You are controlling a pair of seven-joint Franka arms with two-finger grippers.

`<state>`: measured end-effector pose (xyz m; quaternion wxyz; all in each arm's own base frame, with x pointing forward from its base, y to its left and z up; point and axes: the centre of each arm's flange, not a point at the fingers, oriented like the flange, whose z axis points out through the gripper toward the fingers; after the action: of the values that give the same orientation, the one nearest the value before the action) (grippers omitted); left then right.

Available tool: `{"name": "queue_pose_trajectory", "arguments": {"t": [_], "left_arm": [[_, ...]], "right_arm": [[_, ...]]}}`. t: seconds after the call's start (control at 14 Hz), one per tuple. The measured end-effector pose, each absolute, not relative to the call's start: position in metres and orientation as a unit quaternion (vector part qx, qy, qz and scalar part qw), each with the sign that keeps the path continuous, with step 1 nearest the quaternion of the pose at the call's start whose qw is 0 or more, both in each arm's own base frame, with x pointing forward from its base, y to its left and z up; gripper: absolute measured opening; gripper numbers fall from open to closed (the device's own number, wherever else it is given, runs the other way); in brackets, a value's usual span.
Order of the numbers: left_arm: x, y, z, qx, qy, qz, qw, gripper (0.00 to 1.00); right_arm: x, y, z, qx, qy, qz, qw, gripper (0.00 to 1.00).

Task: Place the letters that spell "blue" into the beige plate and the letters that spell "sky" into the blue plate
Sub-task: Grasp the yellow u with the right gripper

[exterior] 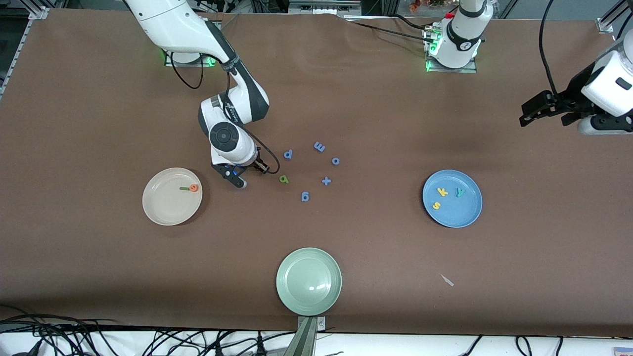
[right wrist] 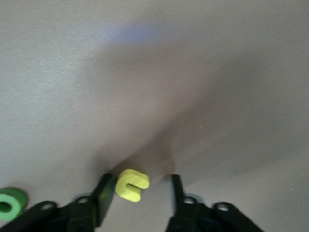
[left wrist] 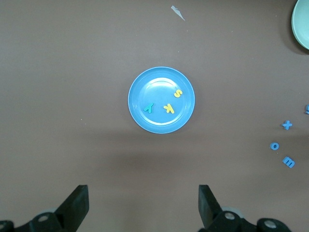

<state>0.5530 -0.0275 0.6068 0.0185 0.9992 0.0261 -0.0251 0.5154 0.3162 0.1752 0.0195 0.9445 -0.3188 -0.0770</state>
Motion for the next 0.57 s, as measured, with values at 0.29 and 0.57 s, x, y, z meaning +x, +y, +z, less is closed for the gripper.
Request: {"name": "queue_pose_trajectory", "arguments": {"t": [0.29, 0.57], "left_arm": [[0.5573, -0.0263, 0.6054, 1.000, 0.011, -0.025, 0.013, 1.00], [0.5601, -0.0256, 0.6056, 1.000, 0.004, -0.013, 0.000, 1.00]], "right_arm": [[0.5151, 0.3166, 0.1748, 0.945, -0.319, -0.075, 0.018, 0.51], [0.5155, 0.3184, 0.1758, 0.945, -0.318, -0.072, 0.015, 0.42]]}}
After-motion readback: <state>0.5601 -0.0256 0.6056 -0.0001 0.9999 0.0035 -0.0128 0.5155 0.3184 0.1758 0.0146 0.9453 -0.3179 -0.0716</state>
